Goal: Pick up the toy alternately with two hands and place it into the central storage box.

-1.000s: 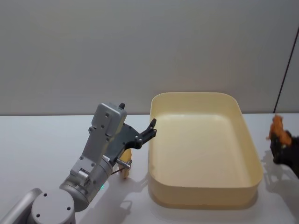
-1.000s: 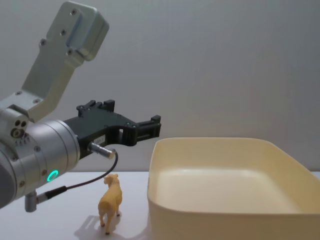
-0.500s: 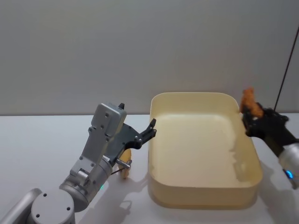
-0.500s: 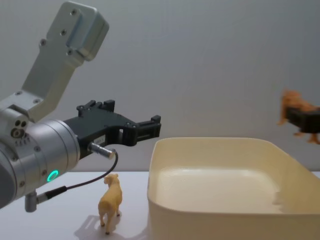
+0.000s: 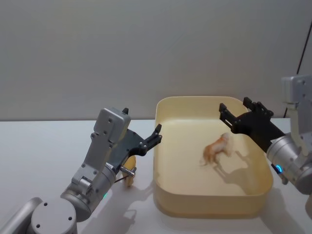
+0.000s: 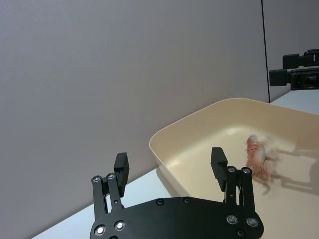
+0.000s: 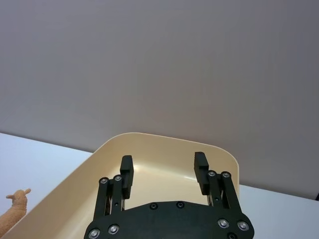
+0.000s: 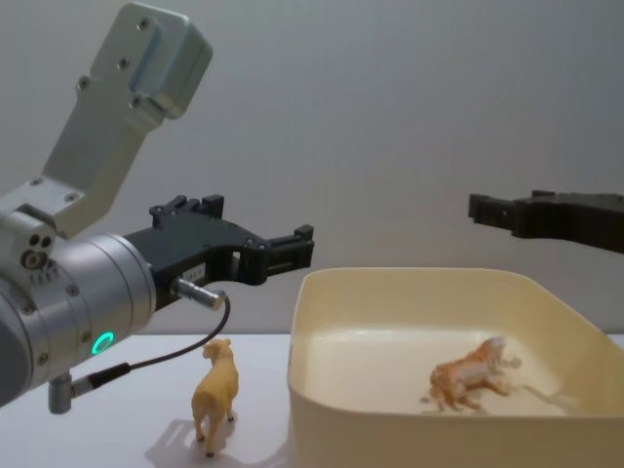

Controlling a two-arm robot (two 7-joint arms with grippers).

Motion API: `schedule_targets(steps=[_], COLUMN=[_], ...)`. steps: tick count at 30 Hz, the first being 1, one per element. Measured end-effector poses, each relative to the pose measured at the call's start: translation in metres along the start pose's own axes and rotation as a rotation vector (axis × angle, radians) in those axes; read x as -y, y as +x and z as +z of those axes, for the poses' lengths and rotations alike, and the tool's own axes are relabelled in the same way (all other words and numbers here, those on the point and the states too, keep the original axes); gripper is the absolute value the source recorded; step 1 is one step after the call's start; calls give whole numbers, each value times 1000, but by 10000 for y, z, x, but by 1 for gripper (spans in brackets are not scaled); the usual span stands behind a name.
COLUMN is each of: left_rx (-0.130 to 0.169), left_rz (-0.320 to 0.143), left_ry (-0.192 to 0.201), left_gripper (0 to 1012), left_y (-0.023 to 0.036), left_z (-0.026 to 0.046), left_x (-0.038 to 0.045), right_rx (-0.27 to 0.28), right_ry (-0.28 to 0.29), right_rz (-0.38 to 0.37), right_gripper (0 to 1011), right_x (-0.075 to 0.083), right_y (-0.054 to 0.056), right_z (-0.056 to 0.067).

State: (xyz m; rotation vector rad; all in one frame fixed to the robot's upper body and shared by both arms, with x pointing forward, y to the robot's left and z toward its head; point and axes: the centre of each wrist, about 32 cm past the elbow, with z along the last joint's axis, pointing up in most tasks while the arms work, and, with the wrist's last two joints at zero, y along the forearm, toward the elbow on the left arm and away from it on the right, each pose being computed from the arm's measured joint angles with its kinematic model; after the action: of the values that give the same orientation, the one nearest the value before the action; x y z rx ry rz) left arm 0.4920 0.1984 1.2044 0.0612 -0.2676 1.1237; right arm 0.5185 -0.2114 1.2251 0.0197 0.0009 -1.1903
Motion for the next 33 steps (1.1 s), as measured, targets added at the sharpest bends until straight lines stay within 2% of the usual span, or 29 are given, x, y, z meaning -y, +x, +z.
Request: schedule_targets(steps=[6, 10, 19, 22, 25, 33], left_rx=[0, 0, 0, 0, 0, 0], left_rz=[0, 0, 0, 0, 0, 0], left_ry=[0, 0, 0, 0, 0, 0], left_gripper=[1001, 1002, 1001, 1001, 1001, 1001], left_y=[0, 0, 0, 0, 0, 0], left_z=[0, 0, 0, 0, 0, 0], left_x=[0, 0, 0, 0, 0, 0], right_rx=[0, 0, 1, 2, 5, 23], right_ry=[0, 7, 9, 2, -3, -43], right_rz=[3, -24, -110, -160, -186, -279], right_gripper=[881, 993, 1001, 1001, 1001, 1001], right_x=[-6, 64, 326, 476, 559, 825], right_y=[4, 68, 265, 372, 427, 630], right_z=[11, 21, 5, -13, -23, -97])
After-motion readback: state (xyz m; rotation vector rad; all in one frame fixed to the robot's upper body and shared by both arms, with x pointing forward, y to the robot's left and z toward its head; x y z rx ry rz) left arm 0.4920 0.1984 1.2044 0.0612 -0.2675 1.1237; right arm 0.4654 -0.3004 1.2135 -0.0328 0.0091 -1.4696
